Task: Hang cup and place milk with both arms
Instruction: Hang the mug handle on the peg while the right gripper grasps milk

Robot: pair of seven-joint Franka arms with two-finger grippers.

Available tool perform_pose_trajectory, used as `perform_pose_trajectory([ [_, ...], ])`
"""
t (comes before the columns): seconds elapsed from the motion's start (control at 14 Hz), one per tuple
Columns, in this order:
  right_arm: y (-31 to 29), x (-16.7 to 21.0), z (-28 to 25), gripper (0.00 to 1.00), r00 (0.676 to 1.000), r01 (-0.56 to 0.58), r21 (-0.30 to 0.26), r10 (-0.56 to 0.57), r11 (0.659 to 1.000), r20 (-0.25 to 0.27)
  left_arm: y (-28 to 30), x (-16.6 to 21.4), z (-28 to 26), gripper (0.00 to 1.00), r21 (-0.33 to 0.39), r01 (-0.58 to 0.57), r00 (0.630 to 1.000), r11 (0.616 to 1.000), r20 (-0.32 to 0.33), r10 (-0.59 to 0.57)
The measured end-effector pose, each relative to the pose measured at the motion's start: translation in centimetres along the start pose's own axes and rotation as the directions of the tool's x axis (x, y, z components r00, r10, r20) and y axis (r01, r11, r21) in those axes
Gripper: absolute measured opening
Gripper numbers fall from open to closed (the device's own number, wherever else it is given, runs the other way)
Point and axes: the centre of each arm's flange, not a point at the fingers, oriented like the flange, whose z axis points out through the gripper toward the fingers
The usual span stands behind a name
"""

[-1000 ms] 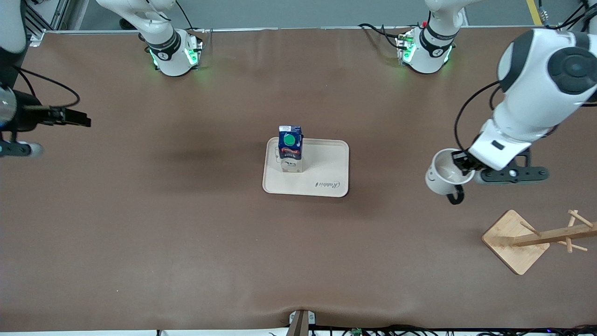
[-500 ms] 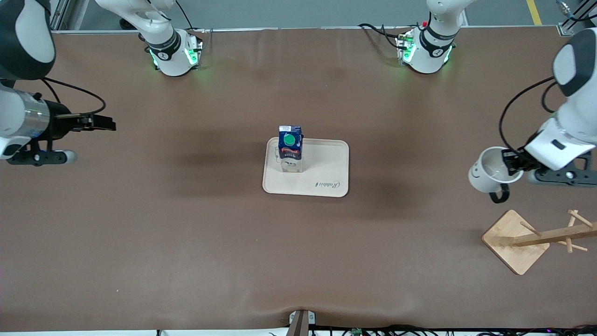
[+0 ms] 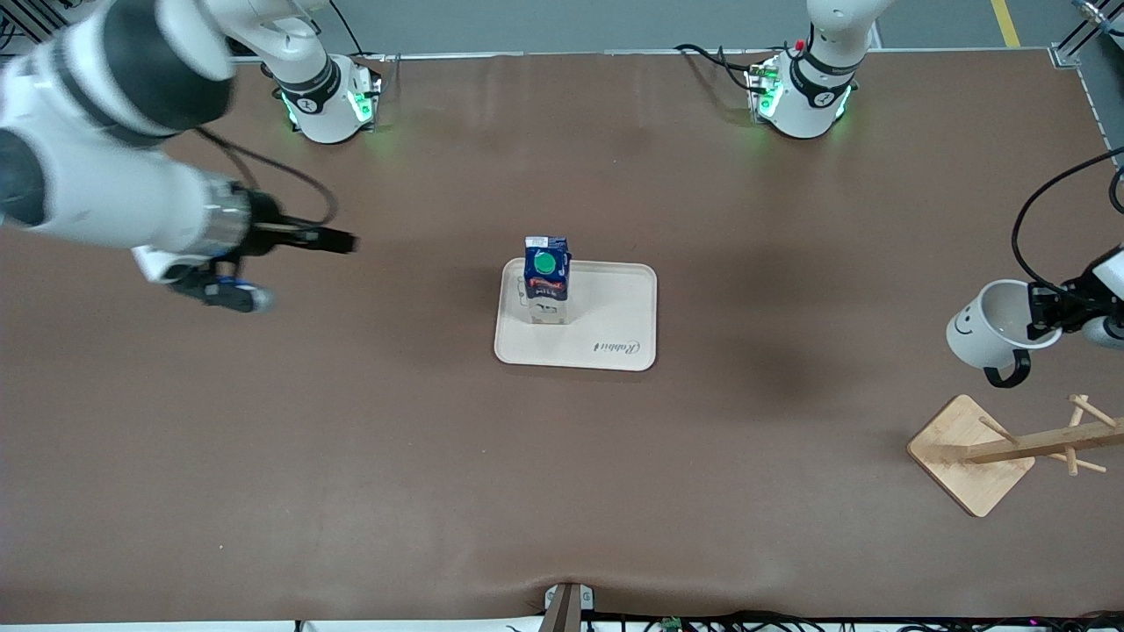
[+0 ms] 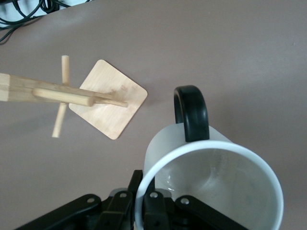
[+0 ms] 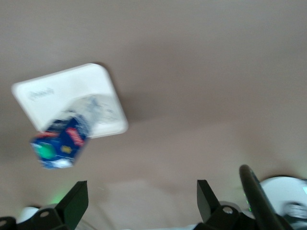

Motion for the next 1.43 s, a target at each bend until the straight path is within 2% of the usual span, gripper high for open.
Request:
perform_pose_trajectory([
  [0.21,-8.2,-3.2,4.9,1.0,0.996,0.007,0.053,-0.002,0.999,-0.09,-2.8,-0.5,1.2,0.05,-0.015,-0.042,0.999,0.999,-0.004,0.042],
  [0.36,-12.4,-4.1,9.7,1.0,0.993,-0.015,0.075,0.023,0.997,-0.115,-4.4,-0.6,1.3,0.05,-0.02,-0.049,0.999,0.999,-0.017,0.048],
  [0.57,-15.6,-5.1,16.1,1.0,0.995,-0.016,0.043,0.021,0.999,-0.099,-5.6,-0.2,1.7,0.05,-0.034,-0.049,0.998,0.998,-0.029,0.048],
  [0.64,-16.0,-5.2,17.1,1.0,0.994,-0.005,0.03,0.008,1.0,-0.108,-5.8,0.0,2.0,0.05,-0.039,-0.048,0.998,0.998,-0.031,0.047],
  [0.79,-16.5,-5.6,18.6,1.0,0.984,0.046,-0.046,-0.053,0.998,-0.17,-6.3,0.0,2.3,0.05,-0.045,-0.055,0.998,0.997,-0.032,0.053],
  [0.93,-17.3,-6.7,20.6,1.0,0.977,0.079,-0.104,-0.098,0.991,-0.191,-7.1,-0.1,2.0,0.05,-0.042,-0.065,0.997,0.997,-0.043,0.063],
  [1.43,-19.0,-7.4,26.4,1.0,0.975,0.076,-0.117,-0.099,0.99,-0.201,-10.2,-0.5,2.7,0.05,-0.051,-0.067,0.996,0.996,-0.066,0.063],
])
